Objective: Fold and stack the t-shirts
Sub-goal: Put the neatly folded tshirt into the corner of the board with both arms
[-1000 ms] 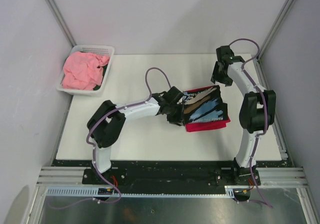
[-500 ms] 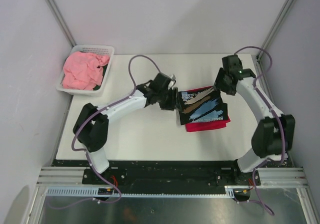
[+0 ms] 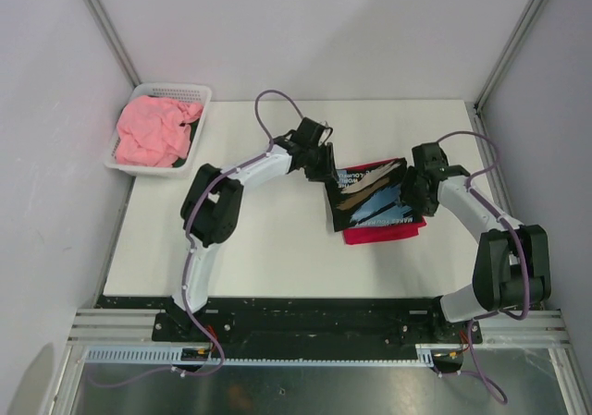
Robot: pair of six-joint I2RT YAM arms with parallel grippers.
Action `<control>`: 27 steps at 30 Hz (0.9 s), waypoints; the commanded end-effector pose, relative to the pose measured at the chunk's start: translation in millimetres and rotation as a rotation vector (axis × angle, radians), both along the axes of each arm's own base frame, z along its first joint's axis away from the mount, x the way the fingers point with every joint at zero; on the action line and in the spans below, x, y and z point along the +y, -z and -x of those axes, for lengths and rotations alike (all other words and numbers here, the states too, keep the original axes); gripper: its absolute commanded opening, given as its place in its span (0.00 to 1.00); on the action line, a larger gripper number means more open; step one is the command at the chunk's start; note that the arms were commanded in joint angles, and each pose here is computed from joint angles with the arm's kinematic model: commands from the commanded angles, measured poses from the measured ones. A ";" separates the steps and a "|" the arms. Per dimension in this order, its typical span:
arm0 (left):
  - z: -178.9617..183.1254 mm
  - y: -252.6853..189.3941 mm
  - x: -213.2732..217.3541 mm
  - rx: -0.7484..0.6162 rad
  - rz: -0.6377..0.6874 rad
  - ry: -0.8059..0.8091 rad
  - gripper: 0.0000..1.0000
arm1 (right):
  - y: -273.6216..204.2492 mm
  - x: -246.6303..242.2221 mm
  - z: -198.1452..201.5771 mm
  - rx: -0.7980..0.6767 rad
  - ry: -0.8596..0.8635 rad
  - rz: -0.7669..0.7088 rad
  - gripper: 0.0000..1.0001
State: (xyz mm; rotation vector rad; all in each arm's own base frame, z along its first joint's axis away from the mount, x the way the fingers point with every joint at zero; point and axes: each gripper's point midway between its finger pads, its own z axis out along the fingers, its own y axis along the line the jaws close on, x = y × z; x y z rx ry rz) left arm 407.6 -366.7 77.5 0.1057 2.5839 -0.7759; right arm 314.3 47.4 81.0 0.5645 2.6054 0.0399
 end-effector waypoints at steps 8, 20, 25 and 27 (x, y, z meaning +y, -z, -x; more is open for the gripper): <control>-32.9 -19.1 -7.0 -0.062 0.044 -0.011 0.41 | -0.7 -8.7 -7.1 -0.055 0.032 0.013 0.61; -41.3 -14.5 -10.0 -0.062 0.046 -0.025 0.32 | 11.6 -21.5 3.2 -0.044 0.068 0.012 0.60; -43.9 -14.9 3.7 -0.087 -0.002 -0.073 0.34 | 10.8 -26.4 6.7 -0.064 0.094 -0.009 0.59; -44.0 -14.0 6.8 -0.091 -0.013 -0.081 0.35 | 10.3 -27.6 7.4 -0.075 0.105 -0.021 0.57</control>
